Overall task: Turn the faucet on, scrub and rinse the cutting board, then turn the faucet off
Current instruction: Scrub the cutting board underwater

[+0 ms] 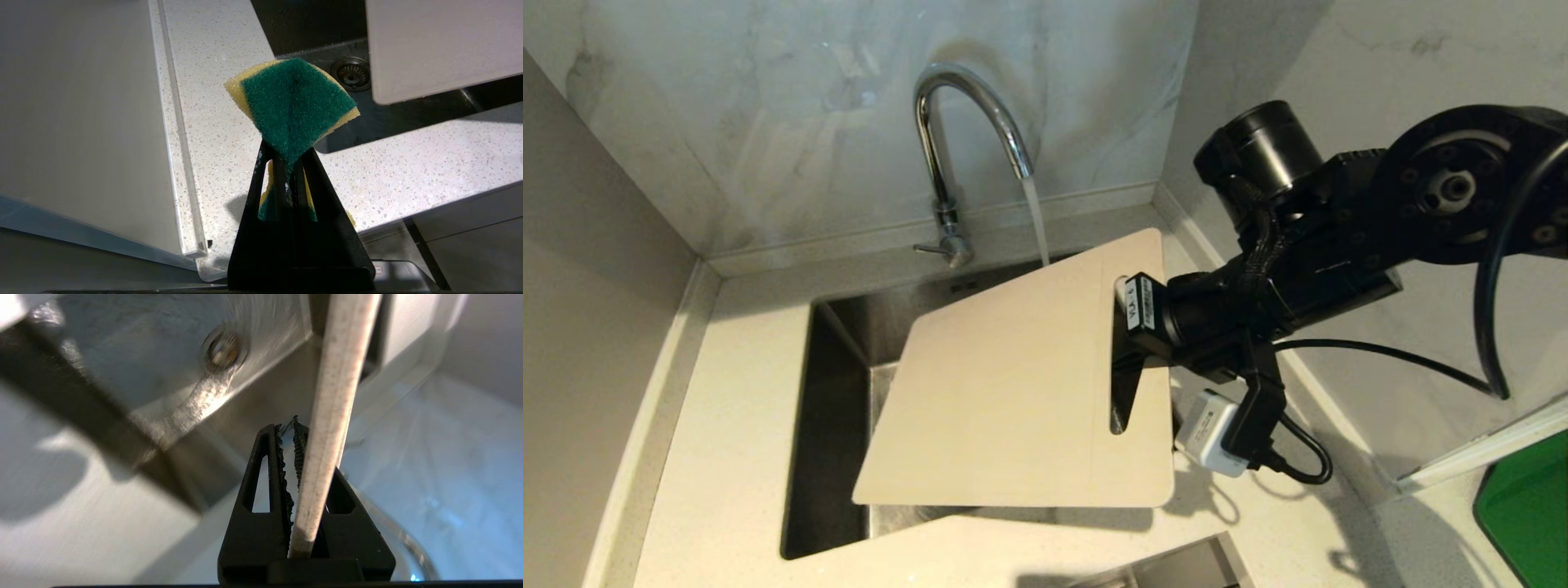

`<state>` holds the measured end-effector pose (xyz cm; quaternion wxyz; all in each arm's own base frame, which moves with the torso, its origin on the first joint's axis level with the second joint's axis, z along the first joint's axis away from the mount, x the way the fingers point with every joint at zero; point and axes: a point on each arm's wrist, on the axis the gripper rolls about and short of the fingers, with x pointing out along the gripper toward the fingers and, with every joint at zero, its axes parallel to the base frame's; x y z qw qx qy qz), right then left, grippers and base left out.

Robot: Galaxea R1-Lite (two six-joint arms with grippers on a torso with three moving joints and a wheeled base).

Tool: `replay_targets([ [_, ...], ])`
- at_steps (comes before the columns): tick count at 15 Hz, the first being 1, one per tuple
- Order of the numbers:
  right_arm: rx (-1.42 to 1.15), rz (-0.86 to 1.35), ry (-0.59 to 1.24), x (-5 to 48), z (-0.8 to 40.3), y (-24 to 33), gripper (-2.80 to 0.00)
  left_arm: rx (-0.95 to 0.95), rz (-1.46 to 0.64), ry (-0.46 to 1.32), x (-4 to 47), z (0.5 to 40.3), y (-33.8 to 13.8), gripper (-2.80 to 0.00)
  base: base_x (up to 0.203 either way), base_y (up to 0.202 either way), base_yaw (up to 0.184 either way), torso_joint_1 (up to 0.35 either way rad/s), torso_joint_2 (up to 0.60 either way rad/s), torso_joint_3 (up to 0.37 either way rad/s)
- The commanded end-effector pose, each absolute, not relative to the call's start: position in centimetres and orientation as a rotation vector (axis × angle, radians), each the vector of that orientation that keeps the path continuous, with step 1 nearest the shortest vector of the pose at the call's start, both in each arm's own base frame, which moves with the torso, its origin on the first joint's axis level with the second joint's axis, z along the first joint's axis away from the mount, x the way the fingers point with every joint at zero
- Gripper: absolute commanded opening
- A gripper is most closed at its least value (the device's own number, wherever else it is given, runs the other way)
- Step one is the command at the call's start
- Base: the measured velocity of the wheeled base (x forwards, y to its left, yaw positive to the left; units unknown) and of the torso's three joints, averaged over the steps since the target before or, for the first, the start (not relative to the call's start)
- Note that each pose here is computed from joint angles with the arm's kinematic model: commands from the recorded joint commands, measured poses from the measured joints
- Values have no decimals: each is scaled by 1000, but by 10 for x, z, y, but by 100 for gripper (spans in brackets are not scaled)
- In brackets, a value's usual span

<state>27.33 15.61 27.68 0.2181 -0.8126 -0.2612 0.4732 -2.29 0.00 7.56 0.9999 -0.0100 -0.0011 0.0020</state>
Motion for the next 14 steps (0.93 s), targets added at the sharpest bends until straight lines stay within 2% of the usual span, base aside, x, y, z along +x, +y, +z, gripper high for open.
replay_targets([
  [1, -2226, 1378, -742, 282, 263, 165, -280, -20, 5, 0, -23, 75, 0, -280, 0, 0, 0, 0, 0, 0],
  [3, -2202, 1438, -729, 285, 255, 168, -280, -20, 5, 0, -23, 75, 0, -280, 0, 0, 0, 0, 0, 0],
  [6, -2219, 1400, -792, 284, 267, 177, -280, -21, 5, 0, -23, 75, 0, -280, 0, 0, 0, 0, 0, 0],
  [14, -2235, 1374, -814, 296, 270, 187, -280, -21, 5, -1, -23, 75, 0, -280, 0, 0, 0, 0, 0, 0],
])
